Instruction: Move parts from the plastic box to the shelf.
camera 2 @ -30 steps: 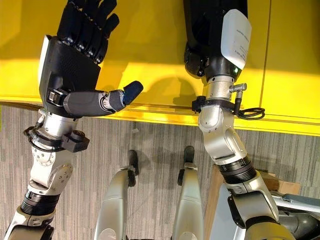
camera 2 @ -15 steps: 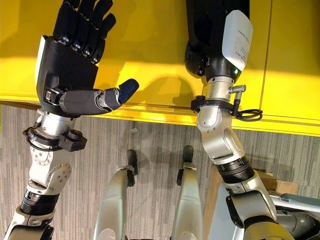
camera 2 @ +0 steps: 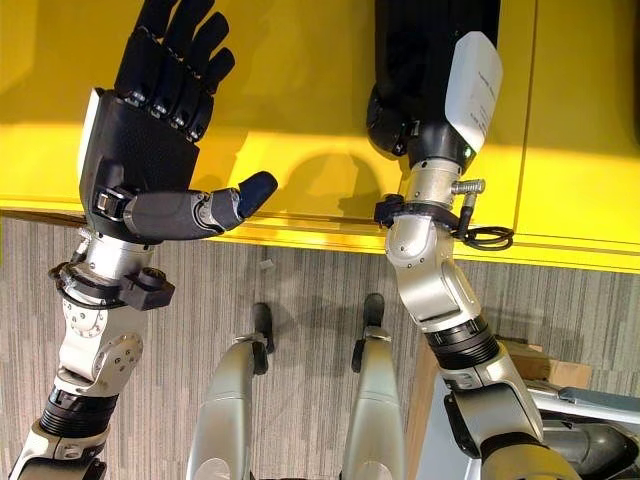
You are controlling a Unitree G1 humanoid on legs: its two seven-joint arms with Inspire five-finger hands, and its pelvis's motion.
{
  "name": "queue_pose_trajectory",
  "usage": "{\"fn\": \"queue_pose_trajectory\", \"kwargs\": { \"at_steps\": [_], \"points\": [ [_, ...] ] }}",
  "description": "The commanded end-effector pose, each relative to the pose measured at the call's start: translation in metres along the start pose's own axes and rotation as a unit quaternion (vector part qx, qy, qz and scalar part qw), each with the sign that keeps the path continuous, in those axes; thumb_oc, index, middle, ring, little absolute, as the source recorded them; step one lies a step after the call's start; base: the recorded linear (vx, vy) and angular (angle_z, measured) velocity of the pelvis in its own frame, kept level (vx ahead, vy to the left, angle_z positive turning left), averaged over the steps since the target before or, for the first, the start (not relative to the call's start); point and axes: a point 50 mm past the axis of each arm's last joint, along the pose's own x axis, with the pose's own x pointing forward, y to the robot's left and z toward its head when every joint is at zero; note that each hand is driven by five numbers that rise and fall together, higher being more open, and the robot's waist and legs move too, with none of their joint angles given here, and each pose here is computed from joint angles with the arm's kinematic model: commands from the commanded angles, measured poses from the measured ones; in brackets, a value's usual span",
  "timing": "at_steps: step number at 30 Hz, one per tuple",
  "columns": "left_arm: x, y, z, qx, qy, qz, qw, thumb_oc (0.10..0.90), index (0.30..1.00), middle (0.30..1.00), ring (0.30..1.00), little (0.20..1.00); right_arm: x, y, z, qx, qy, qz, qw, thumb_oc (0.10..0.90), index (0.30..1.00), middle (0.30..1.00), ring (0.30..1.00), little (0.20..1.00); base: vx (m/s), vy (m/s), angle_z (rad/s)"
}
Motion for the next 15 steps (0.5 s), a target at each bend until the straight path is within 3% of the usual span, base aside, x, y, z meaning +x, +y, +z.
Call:
{"fn": "queue_pose_trajectory", "kwargs": {
  "at_steps": [1,2,7,15],
  "points": [
    [0.035,-0.021,0.040,0.007,-0.134,-0.049,0.990,0.900,1.000,1.000,1.000,1.000,-0.032,0.055,-0.022,0.054,0.106,0.191,0.974,0.900,1.000,1.000,1.000,1.000,0.12,-0.035,0.00],
    [0.052,-0.029,0.029,0.014,-0.120,-0.046,0.992,0.900,1.000,1.000,1.000,1.000,-0.041,0.072,-0.019,0.066,0.113,0.246,0.960,0.900,1.000,1.000,1.000,1.000,0.13,-0.053,-0.02],
    [0.075,-0.056,0.007,0.039,-0.100,-0.046,0.993,0.900,1.000,1.000,1.000,1.000,-0.077,0.111,-0.013,0.126,0.138,0.398,0.898,0.900,1.000,1.000,1.000,1.000,0.04,-0.093,-0.22],
    [0.081,-0.070,-0.002,0.048,-0.088,-0.059,0.993,0.900,1.000,1.000,1.000,1.000,-0.085,0.122,-0.012,0.143,0.137,0.437,0.878,0.900,1.000,1.000,1.000,1.000,0.02,-0.051,0.00]
  ]
}}
